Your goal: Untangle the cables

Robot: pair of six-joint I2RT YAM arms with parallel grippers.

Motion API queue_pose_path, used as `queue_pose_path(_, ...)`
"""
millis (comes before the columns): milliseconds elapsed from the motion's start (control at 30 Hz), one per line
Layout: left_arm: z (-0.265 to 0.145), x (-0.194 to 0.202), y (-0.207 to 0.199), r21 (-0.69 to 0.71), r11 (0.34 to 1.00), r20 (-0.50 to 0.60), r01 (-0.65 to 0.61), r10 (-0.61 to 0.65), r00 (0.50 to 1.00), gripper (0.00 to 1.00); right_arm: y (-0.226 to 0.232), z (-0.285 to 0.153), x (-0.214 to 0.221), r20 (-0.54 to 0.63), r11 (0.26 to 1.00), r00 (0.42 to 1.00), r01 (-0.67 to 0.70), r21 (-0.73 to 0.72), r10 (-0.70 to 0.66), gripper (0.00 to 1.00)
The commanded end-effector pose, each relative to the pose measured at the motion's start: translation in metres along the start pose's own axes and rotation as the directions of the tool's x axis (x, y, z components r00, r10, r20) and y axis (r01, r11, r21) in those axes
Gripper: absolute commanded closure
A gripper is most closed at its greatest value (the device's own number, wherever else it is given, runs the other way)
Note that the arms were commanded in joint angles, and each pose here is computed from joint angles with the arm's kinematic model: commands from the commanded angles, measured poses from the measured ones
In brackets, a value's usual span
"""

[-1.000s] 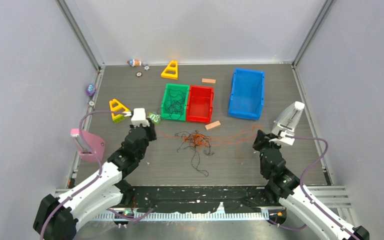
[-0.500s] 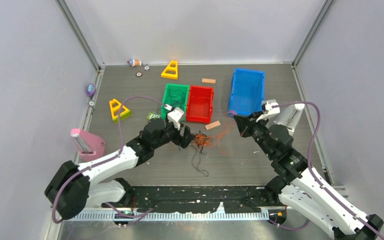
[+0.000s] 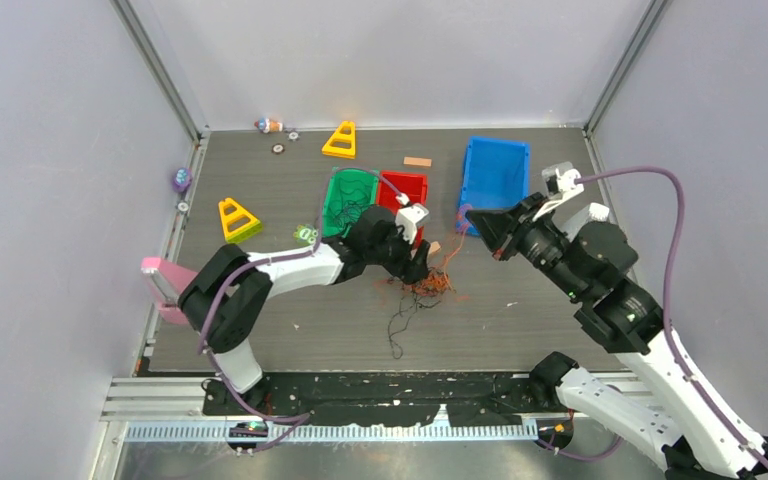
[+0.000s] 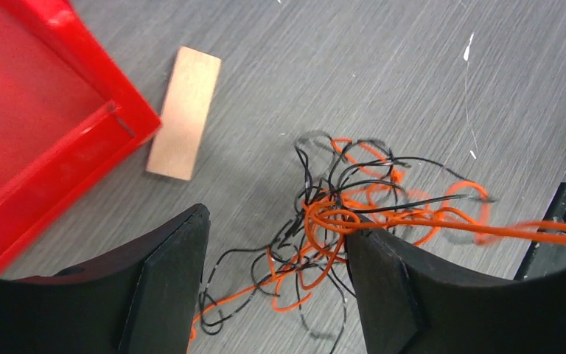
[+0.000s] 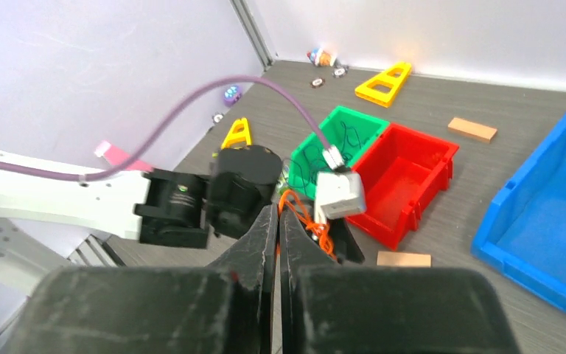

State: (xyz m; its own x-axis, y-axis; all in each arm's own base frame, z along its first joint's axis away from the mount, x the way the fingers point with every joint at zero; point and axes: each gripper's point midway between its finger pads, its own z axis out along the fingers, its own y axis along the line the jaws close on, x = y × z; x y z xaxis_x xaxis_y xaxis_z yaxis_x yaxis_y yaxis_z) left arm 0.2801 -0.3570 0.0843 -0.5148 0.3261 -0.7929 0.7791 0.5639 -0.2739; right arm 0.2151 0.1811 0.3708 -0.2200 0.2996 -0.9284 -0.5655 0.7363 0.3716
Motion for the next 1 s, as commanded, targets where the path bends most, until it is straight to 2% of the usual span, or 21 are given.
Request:
queue_pose_path(0, 0.009, 0.01, -0.021, 0.069, 0.997, -0.098, 0.04, -0.033, 0.995, 0.32, 0.026, -0.024, -0.069, 0.138, 0.998, 0.99, 0.039, -0.048, -0.032, 0.95)
queue_pose_path(33, 0.01, 0.011, -0.025, 0.081, 0.996, -0.103, 0.042, -0.034, 0.994, 0.32, 0.033, -0.031, -0.089, 0.181, 0.997, 0.983, 0.048, -0.056, -0.037, 0.95)
queue_pose_path(67, 0.015, 0.014, -0.03, 0.09, 0.995, -0.124, 0.041, -0.03, 0.992, 0.38, 0.041, -0.041, -0.114, 0.233, 0.996, 0.972, 0.058, -0.062, -0.042, 0.95)
queue_pose_path(200, 0.018, 0.023, -0.034, 0.098, 0.994, -0.173, 0.049, -0.031, 0.984, 0.66, 0.042, -0.063, -0.162, 0.355, 0.998, 0.933, 0.058, -0.001, -0.054, 0.95)
queue_pose_path(267, 0.018, 0.025, -0.032, 0.082, 0.996, -0.183, 0.047, -0.032, 0.983, 0.83, 0.043, -0.074, -0.185, 0.41, 0.998, 0.91, 0.06, 0.022, -0.064, 0.95)
queue_pose_path(333, 0.017, 0.028, -0.026, 0.046, 0.998, -0.201, 0.044, -0.034, 0.979, 0.88, 0.041, -0.084, -0.203, 0.455, 0.997, 0.887, 0.058, 0.058, -0.078, 0.95)
queue_pose_path(467, 0.011, 0.033, -0.012, -0.037, 0.999, -0.222, 0.025, -0.033, 0.975, 0.89, 0.035, -0.106, -0.24, 0.54, 0.989, 0.835, 0.038, 0.142, -0.109, 0.95)
queue_pose_path(533, 0.006, 0.033, -0.005, -0.077, 0.997, -0.227, 0.014, -0.031, 0.973, 0.97, 0.034, -0.113, -0.254, 0.559, 0.984, 0.819, 0.036, 0.172, -0.127, 0.95)
queue_pose_path(567, 0.002, 0.03, -0.004, -0.09, 0.996, -0.217, 0.007, -0.026, 0.976, 1.0, 0.031, -0.113, -0.253, 0.549, 0.981, 0.824, 0.037, 0.19, -0.137, 0.95)
queue_pose_path(633, -0.006, 0.023, -0.001, -0.112, 0.994, -0.177, -0.008, -0.012, 0.984, 1.0, 0.026, -0.11, -0.251, 0.527, 0.974, 0.835, 0.042, 0.223, -0.157, 0.95)
queue_pose_path(733, -0.023, 0.016, 0.012, -0.178, 0.984, -0.122, -0.019, -0.003, 0.993, 1.0, 0.008, -0.094, -0.224, 0.462, 0.959, 0.87, 0.041, 0.28, -0.172, 0.95)
queue_pose_path(800, -0.039, 0.013, 0.033, -0.274, 0.962, -0.091, 0.004, -0.03, 0.995, 1.0, -0.012, -0.088, -0.203, 0.412, 0.934, 0.892, 0.031, 0.357, -0.188, 0.95)
queue_pose_path(867, -0.058, 0.011, 0.053, -0.343, 0.937, -0.041, 0.06, -0.079, 0.996, 1.0, -0.043, -0.088, -0.182, 0.35, 0.869, 0.912, 0.014, 0.494, -0.213, 0.95)
queue_pose_path(967, -0.081, 0.007, 0.069, -0.335, 0.93, 0.065, 0.153, -0.139, 0.988, 1.0, -0.079, -0.083, -0.138, 0.22, 0.781, 0.947, 0.048, 0.623, -0.233, 0.95)
